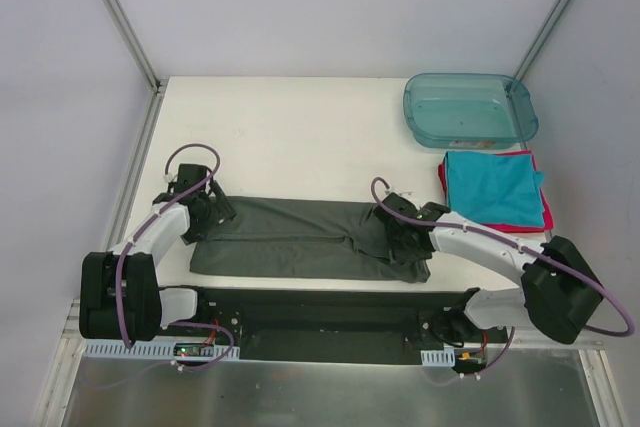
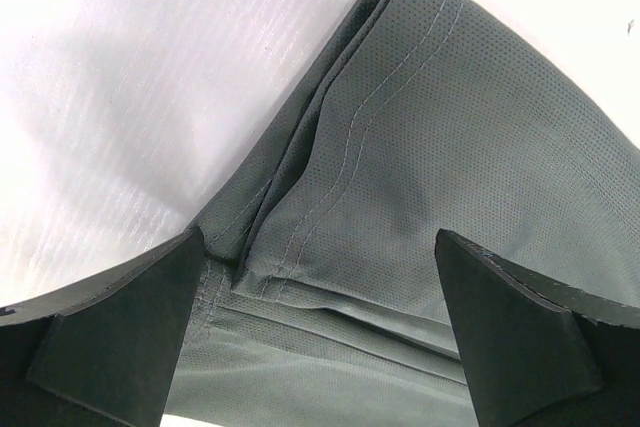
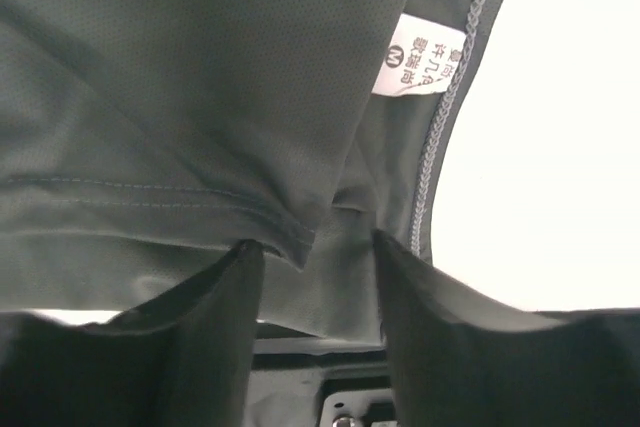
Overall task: Fold and stack the t-shirts
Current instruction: Fold the other side of the tshirt into a rectangle, then rotate the tshirt 90 degrees
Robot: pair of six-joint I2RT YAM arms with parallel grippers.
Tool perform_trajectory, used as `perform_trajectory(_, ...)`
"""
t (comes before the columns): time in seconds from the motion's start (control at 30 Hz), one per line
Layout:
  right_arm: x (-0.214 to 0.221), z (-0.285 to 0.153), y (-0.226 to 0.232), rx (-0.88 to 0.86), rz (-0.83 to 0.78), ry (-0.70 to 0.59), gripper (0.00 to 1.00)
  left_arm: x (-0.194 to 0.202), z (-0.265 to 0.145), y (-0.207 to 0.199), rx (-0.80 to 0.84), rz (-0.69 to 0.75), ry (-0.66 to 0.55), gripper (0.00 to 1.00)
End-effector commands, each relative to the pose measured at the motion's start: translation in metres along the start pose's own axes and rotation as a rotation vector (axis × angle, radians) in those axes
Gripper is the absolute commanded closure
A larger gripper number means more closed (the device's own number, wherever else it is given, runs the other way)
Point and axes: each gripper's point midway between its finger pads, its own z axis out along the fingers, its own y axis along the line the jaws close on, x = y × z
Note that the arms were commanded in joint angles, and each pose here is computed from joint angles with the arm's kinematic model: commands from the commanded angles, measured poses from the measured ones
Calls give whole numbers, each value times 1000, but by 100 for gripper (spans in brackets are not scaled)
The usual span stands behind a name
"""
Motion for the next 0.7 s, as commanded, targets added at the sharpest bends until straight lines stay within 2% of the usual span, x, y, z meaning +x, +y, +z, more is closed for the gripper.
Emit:
perform_trajectory(0.0,-4,-16,5,-78,6,-40,38,-10,-14,-8,41,-26,-22,1)
perform_trajectory(0.1,-12,-38,21,-215,-15,-89,26,-19,-26,-20,100,-43,-53,1)
perform_trajectory(0.13,-14,-48,26,-266,-22,-113,20,-22,-31,-21,106,-56,-67,1)
perform_trajectory(0.17,-17,-57,28,-302,-19,-139,7,-25,-37,-22,108,-77,-84,1)
perform_trajectory(0.2,-21,-67,31,-341,-14,-172,4,-29,-43,-23,118,-95,-109,1)
perform_trajectory(0.33,-38,-100,35,-444,79,-299,4,-45,-72,-32,197,-146,-201,1)
perform_trajectory(0.47,-53,-105,48,-538,206,-368,4,-52,-92,-51,302,-156,-212,1)
perform_trajectory(0.53,-58,-98,52,-532,249,-357,4,-47,-92,-65,361,-124,-161,1)
perform_trajectory(0.67,-69,-70,59,-454,296,-254,4,-33,-77,-86,415,-61,-51,1)
